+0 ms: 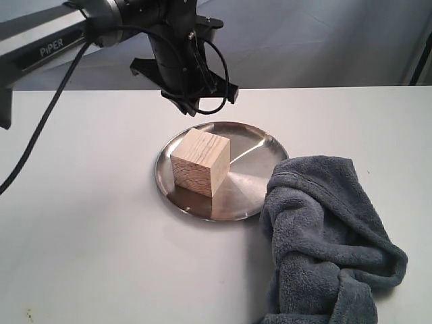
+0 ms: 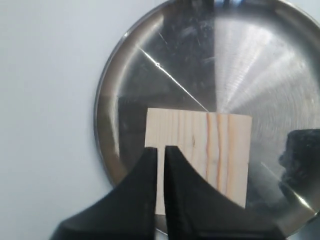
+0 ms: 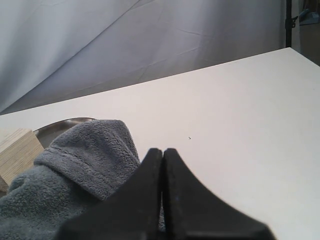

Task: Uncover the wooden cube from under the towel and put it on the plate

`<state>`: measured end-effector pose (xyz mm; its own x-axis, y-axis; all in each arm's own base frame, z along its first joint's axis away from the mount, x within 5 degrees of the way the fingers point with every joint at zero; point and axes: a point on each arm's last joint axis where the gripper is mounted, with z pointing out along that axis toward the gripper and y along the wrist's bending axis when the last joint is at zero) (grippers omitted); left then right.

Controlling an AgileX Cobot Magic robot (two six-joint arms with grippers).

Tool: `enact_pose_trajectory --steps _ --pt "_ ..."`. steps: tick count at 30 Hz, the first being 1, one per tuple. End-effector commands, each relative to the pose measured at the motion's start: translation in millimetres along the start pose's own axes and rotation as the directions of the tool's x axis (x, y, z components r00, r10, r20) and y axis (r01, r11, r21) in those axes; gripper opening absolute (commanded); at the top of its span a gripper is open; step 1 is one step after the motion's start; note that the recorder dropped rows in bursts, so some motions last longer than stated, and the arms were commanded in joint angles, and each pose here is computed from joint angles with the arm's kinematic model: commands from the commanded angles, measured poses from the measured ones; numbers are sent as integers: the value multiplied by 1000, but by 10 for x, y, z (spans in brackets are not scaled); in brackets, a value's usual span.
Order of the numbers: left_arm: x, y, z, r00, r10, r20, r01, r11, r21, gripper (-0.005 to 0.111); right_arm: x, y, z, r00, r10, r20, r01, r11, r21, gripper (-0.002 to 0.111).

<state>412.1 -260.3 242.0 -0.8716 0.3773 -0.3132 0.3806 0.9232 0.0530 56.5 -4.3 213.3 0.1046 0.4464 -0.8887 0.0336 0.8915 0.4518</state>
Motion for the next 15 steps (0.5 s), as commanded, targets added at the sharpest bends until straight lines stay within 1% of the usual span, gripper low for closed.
enact_pose_trajectory --steps 1,7,8,10,11,15 --pt "-46 152 -247 996 -60 59 60 998 -1 0 15 -3 -5 1000 9 -8 -9 1000 -1 3" --pt "-65 491 -458 985 -145 90 143 989 32 0 15 -3 -5 1000 9 -8 -9 1000 -1 3" --pt "-57 589 -493 983 -160 92 157 987 36 0 15 -3 -5 1000 9 -8 -9 1000 -1 3" --pt "-32 726 -528 979 -183 92 181 983 27 0 15 -3 -5 1000 9 -8 -9 1000 -1 3" --pt "2 829 -541 976 -198 85 197 980 18 0 15 -3 -5 1000 9 -8 -9 1000 -1 3" --pt "195 1129 -562 970 -239 38 240 971 -18 0 15 -3 -5 1000 9 -8 -9 1000 -1 3"
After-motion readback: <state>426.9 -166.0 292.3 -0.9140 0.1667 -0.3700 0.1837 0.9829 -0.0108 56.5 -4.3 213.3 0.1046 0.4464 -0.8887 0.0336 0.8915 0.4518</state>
